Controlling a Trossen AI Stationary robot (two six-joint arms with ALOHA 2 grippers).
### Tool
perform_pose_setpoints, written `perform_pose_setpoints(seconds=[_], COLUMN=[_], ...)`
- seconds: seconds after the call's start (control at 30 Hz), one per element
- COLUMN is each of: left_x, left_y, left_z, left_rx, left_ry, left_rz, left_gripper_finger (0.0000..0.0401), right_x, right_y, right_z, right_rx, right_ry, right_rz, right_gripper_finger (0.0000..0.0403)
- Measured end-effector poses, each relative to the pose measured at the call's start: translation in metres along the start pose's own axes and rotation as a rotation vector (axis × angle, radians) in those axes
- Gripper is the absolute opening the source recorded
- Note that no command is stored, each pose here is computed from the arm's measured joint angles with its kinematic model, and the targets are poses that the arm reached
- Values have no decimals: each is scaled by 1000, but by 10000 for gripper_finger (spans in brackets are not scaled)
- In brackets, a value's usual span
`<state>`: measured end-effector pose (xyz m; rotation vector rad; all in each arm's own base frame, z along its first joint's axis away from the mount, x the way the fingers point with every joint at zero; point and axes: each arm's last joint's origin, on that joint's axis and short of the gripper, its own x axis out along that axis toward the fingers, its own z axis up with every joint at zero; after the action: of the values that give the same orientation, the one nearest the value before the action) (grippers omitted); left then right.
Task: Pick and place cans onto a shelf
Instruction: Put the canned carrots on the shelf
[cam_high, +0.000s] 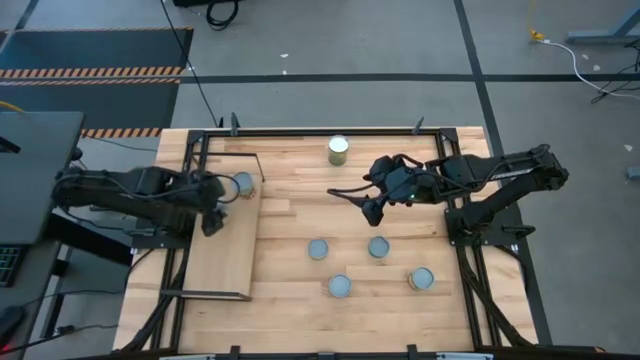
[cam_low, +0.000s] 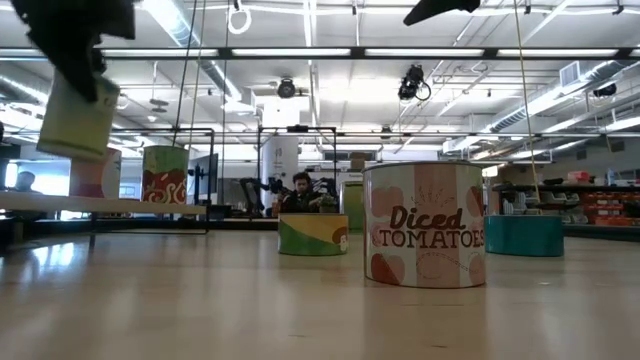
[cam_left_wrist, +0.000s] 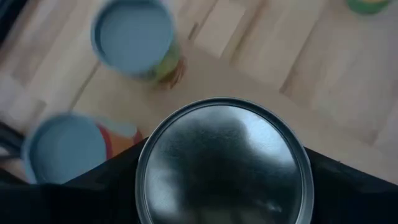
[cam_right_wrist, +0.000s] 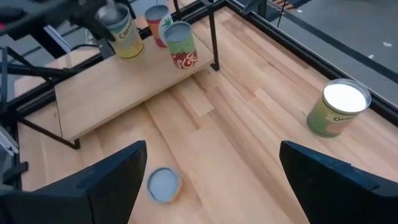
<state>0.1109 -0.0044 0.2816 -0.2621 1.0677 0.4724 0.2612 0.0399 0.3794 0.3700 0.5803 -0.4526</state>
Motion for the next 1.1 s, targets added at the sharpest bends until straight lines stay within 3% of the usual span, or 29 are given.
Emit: perform_pose_setpoints(seconds=[0.33,0.8,1.1], left_x=[29,29,29], left_y=[10,10,10], left_z=[-32,-32,-33], left_rx=[-38,2,28], left_ry=[119,120,139], left_rz=[88,90,70], left_gripper_finger=[311,340,332], right_x=[-2,-2,5], right_y=[4,9,16], right_z=[0,1,0], right_rx=[54,54,46], right_ry=[-22,-2,40], right_rz=[9,102,170], right_gripper_finger=[375,385,383])
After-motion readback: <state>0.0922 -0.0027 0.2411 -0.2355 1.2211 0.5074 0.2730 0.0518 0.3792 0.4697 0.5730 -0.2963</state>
